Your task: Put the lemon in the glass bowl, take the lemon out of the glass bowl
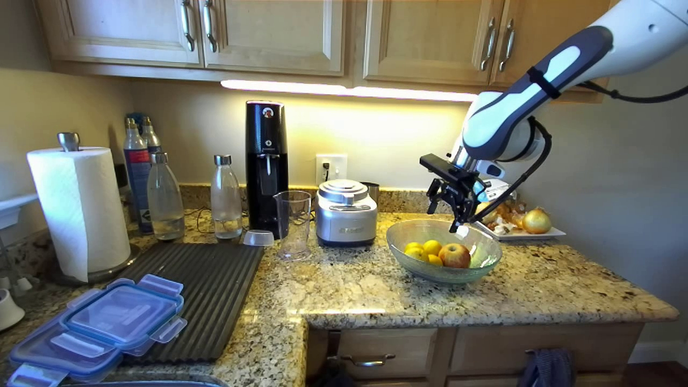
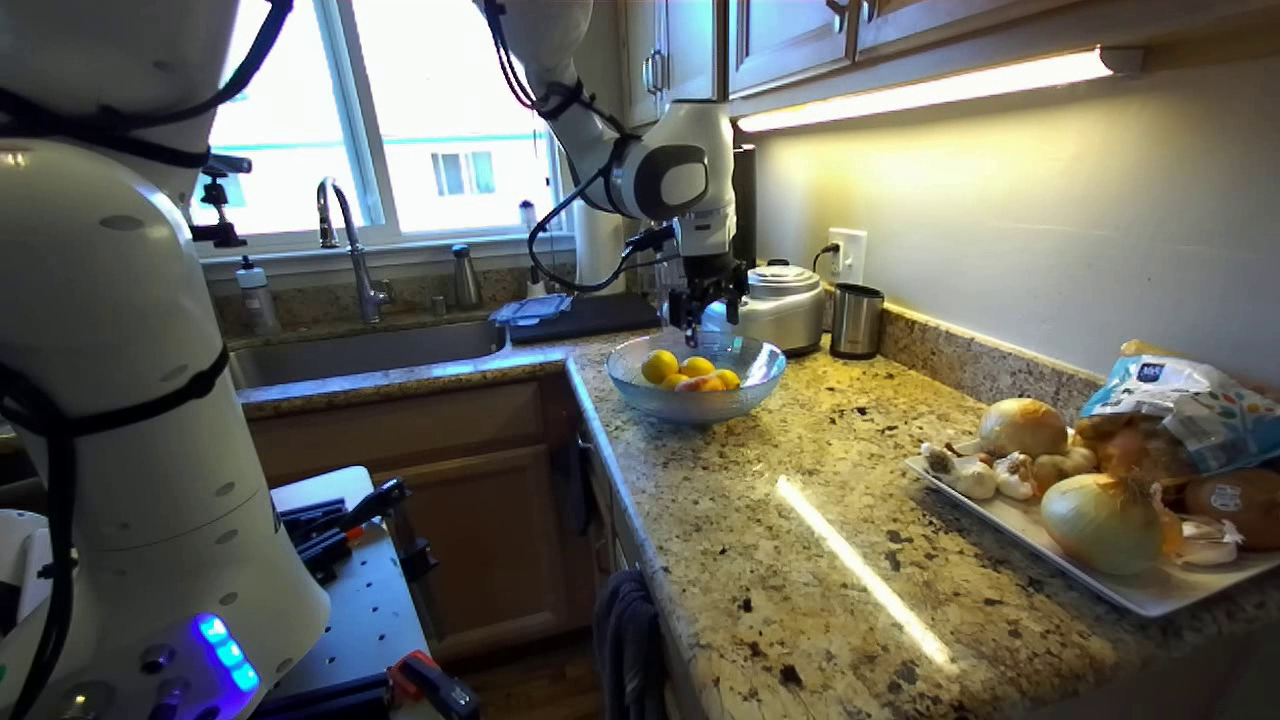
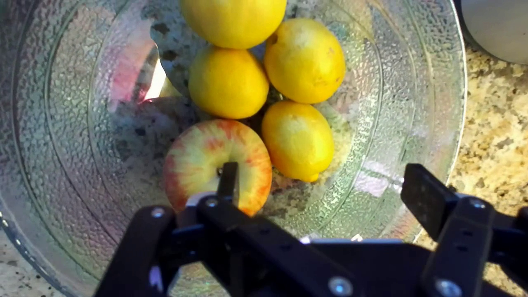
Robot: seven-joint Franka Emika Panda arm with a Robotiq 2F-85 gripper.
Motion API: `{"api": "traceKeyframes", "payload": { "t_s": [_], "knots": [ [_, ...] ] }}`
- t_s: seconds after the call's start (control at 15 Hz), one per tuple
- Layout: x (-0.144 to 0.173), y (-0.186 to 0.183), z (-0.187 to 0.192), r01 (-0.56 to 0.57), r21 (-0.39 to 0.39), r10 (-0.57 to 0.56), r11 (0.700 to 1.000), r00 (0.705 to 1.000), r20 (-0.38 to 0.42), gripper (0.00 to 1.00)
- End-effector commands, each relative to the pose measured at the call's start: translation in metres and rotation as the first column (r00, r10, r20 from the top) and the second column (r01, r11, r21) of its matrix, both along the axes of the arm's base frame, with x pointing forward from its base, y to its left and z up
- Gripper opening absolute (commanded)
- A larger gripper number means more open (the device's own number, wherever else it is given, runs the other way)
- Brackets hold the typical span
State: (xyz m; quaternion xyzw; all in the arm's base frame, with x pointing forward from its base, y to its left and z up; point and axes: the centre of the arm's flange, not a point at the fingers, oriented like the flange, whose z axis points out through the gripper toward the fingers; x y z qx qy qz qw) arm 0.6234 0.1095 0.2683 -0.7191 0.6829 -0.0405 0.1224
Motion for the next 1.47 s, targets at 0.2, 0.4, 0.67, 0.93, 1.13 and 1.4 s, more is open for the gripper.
{"api": "traceKeyframes", "payload": {
  "t_s": [0.2, 0.4, 0.67, 0.93, 1.13, 1.4],
  "knots": [
    [0.016, 0.014, -0.024, 0.096, 0.033, -0.093, 0.995, 0.992, -0.08, 1.0],
    [0.02, 0.019, -0.035, 0.126, 0.032, -0.122, 0.991, 0.986, -0.112, 1.0],
    [0.025, 0.022, -0.047, 0.178, 0.026, -0.174, 0.984, 0.978, -0.119, 1.0],
    [0.03, 0.02, -0.057, 0.224, 0.02, -0.22, 0.974, 0.969, -0.115, 1.0],
    [0.033, 0.015, -0.062, 0.247, 0.016, -0.243, 0.969, 0.963, -0.118, 1.0],
    [0.037, 0.009, -0.067, 0.267, 0.014, -0.264, 0.964, 0.958, -0.115, 1.0]
  ]
}}
